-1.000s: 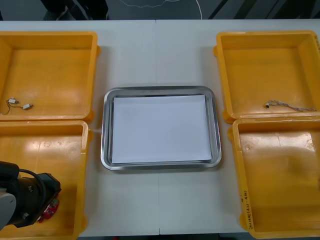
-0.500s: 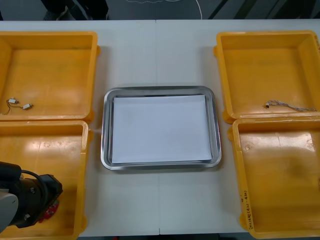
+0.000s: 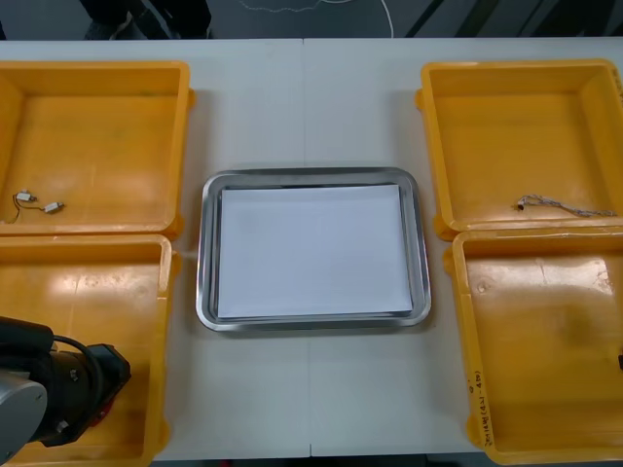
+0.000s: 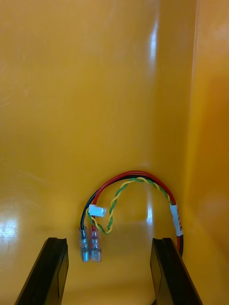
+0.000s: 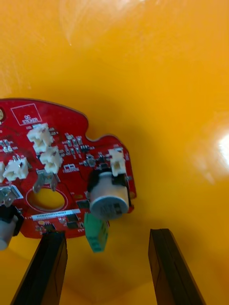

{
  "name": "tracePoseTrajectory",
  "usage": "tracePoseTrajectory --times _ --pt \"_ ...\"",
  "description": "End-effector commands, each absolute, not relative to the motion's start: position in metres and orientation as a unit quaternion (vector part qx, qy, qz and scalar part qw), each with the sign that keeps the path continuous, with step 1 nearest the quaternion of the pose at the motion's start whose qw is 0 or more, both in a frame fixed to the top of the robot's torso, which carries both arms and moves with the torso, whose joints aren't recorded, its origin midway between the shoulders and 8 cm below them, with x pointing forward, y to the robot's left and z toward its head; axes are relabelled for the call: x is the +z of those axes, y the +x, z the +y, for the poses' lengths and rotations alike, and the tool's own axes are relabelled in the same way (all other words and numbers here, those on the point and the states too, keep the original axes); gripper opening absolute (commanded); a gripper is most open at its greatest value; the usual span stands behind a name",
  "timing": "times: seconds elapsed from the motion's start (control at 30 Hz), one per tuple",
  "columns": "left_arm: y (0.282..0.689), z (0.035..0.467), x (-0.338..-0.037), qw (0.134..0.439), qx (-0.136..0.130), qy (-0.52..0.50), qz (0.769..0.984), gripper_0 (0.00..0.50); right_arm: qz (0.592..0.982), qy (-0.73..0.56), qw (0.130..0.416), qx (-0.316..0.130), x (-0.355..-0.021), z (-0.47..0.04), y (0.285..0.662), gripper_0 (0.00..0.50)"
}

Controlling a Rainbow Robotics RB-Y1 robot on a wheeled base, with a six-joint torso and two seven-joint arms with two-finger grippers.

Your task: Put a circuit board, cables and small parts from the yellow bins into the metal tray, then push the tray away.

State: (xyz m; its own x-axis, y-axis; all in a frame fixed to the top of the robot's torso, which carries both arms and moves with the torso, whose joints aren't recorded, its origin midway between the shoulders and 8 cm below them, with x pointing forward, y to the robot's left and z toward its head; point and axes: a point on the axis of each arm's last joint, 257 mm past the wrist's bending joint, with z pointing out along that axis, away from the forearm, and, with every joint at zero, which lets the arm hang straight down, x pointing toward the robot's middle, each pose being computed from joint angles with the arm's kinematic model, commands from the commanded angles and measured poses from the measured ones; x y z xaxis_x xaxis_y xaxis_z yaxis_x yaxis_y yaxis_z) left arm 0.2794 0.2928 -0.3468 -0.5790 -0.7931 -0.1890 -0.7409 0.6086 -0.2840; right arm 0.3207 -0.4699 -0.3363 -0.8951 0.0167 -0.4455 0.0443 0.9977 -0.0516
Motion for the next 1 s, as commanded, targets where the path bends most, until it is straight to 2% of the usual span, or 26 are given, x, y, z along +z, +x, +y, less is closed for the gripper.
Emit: tracePoseTrajectory --times 0.03,0.57,0.6,0.63,0.7,0.77,0.83,0.87,0.9,0.97,1.0 --pt "0.267 0.288 -0.358 0.141 -0.082 -0.401 0.901 0.500 0.975 0.012 0.221 -0.033 -0.350 -0.469 0.309 0.500" --pt "0.269 0.286 -0.360 0.143 -0.082 -0.394 0.904 0.496 0.972 0.013 0.232 -0.025 -0.369 -0.465 0.310 0.500" --pt "0.269 0.286 -0.360 0.143 -0.082 -0.393 0.904 0.488 0.972 0.012 0.232 -0.025 -0.369 -0.464 0.310 0.477" --pt "0.270 0.286 -0.359 0.145 -0.082 -0.393 0.904 0.483 0.972 0.013 0.232 -0.025 -0.369 -0.465 0.310 0.433" --pt "0.269 0.287 -0.360 0.145 -0.080 -0.391 0.906 0.459 0.972 0.015 0.232 -0.023 -0.369 -0.464 0.310 0.210" --pt "0.269 0.287 -0.360 0.144 -0.080 -0.389 0.906 0.442 0.973 0.017 0.231 -0.022 -0.369 -0.463 0.309 0.109" --pt "0.269 0.287 -0.360 0.144 -0.081 -0.388 0.907 0.396 0.973 0.017 0.231 -0.021 -0.369 -0.463 0.309 0.059" --pt "0.269 0.286 -0.360 0.144 -0.081 -0.387 0.907 0.282 0.972 0.018 0.232 -0.021 -0.369 -0.463 0.310 0.026" --pt "0.269 0.286 -0.360 0.144 -0.081 -0.386 0.908 0.145 0.972 0.018 0.232 -0.020 -0.369 -0.463 0.310 0.000" --pt "0.269 0.286 -0.360 0.144 -0.081 -0.384 0.909 0.000 0.973 0.018 0.231 -0.019 -0.370 -0.462 0.309 0.000" --pt "0.269 0.286 -0.359 0.144 -0.080 -0.383 0.909 0.000 0.973 0.019 0.231 -0.016 -0.370 -0.461 0.309 0.000"
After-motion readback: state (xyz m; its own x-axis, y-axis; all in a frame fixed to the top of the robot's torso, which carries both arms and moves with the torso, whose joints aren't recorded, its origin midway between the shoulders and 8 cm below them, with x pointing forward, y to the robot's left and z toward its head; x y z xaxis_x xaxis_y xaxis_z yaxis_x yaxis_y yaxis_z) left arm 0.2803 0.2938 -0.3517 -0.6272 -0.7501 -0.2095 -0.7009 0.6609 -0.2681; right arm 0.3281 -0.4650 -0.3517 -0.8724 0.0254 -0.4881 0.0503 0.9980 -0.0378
